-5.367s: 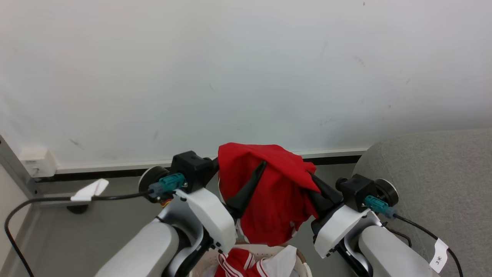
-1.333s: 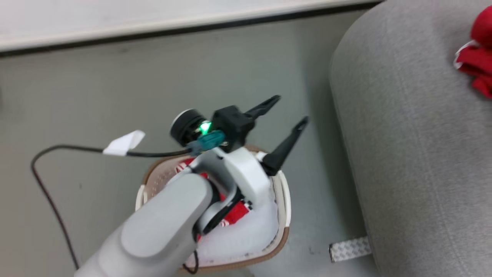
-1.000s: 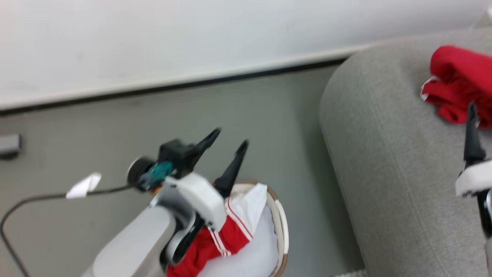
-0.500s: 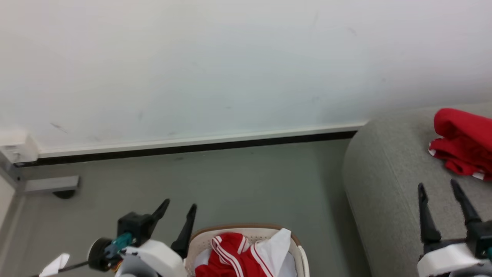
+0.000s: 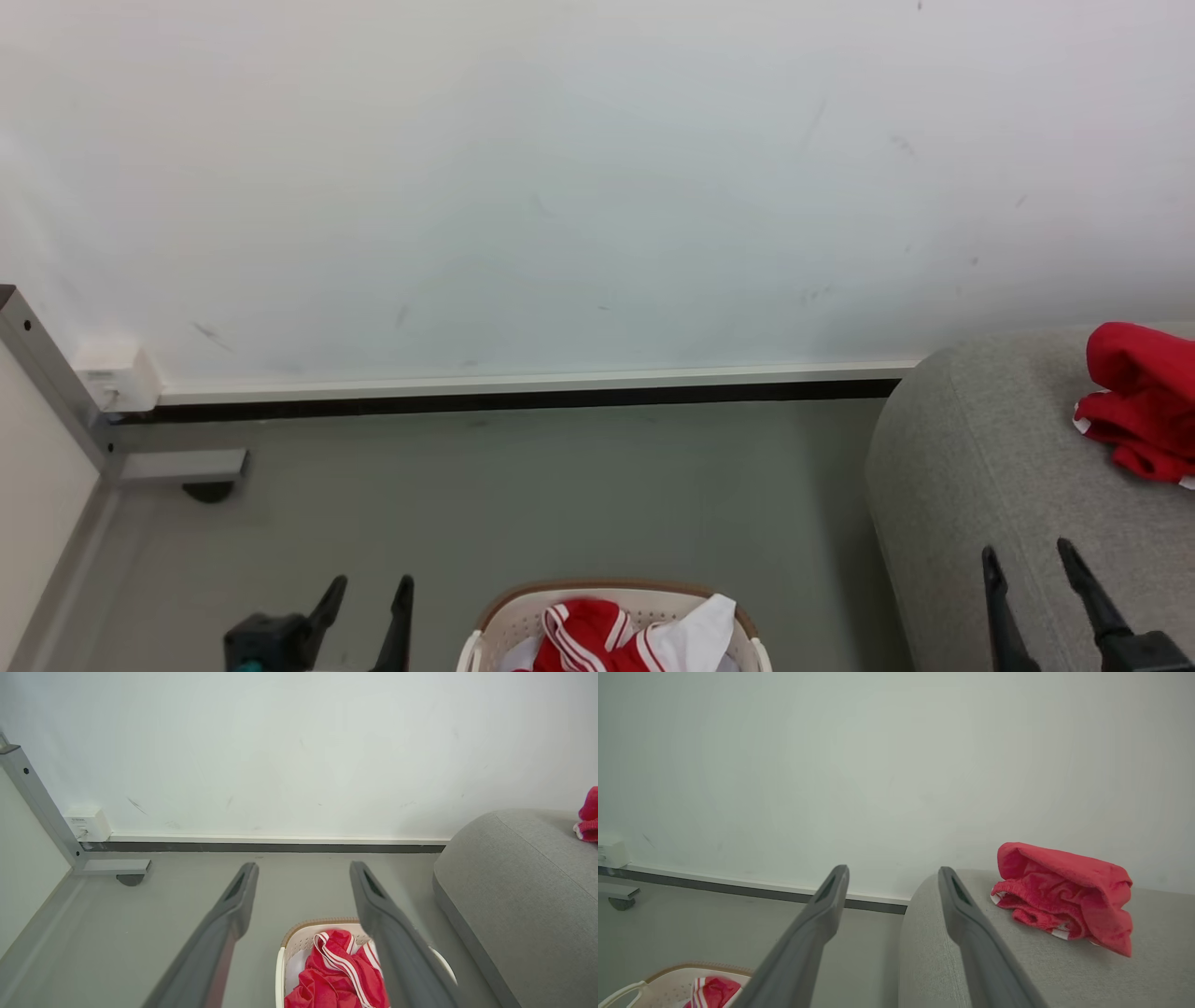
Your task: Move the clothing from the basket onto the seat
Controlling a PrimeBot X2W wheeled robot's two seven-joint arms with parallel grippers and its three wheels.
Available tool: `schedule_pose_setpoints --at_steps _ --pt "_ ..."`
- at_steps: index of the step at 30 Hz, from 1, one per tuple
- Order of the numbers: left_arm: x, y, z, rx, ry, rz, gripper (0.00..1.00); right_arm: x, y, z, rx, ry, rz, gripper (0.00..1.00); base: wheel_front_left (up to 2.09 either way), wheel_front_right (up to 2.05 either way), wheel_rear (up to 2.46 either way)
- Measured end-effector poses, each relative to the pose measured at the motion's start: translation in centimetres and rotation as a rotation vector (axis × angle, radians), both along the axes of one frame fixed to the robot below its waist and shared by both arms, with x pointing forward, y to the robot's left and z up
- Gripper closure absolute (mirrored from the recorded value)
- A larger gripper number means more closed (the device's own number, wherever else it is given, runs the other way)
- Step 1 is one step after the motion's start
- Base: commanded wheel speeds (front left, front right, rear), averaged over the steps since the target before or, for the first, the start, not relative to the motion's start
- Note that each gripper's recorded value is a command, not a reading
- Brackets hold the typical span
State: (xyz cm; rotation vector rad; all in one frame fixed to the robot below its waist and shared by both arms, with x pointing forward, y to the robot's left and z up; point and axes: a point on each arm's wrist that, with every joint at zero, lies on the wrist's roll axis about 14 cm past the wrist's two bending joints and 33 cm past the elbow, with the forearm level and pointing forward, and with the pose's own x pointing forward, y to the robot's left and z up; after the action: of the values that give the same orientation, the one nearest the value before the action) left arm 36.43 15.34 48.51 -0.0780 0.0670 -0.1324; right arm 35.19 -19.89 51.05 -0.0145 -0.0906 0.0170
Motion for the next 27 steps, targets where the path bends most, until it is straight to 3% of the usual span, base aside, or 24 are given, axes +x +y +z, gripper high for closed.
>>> schedule_pose_setpoints --at_steps 9,27 --pt "-1.3 0.8 -0.1 -0.020 -0.018 0.049 0.00 -1.1 -0.4 -1.2 0.029 0.031 -0.017 0.00 0.00 0.00 0.00" --pt "-0.9 0.0 -0.3 -0.028 -0.027 0.028 0.00 -1.6 -0.7 -1.8 0.043 0.048 -0.029 0.00 0.00 0.00 0.00"
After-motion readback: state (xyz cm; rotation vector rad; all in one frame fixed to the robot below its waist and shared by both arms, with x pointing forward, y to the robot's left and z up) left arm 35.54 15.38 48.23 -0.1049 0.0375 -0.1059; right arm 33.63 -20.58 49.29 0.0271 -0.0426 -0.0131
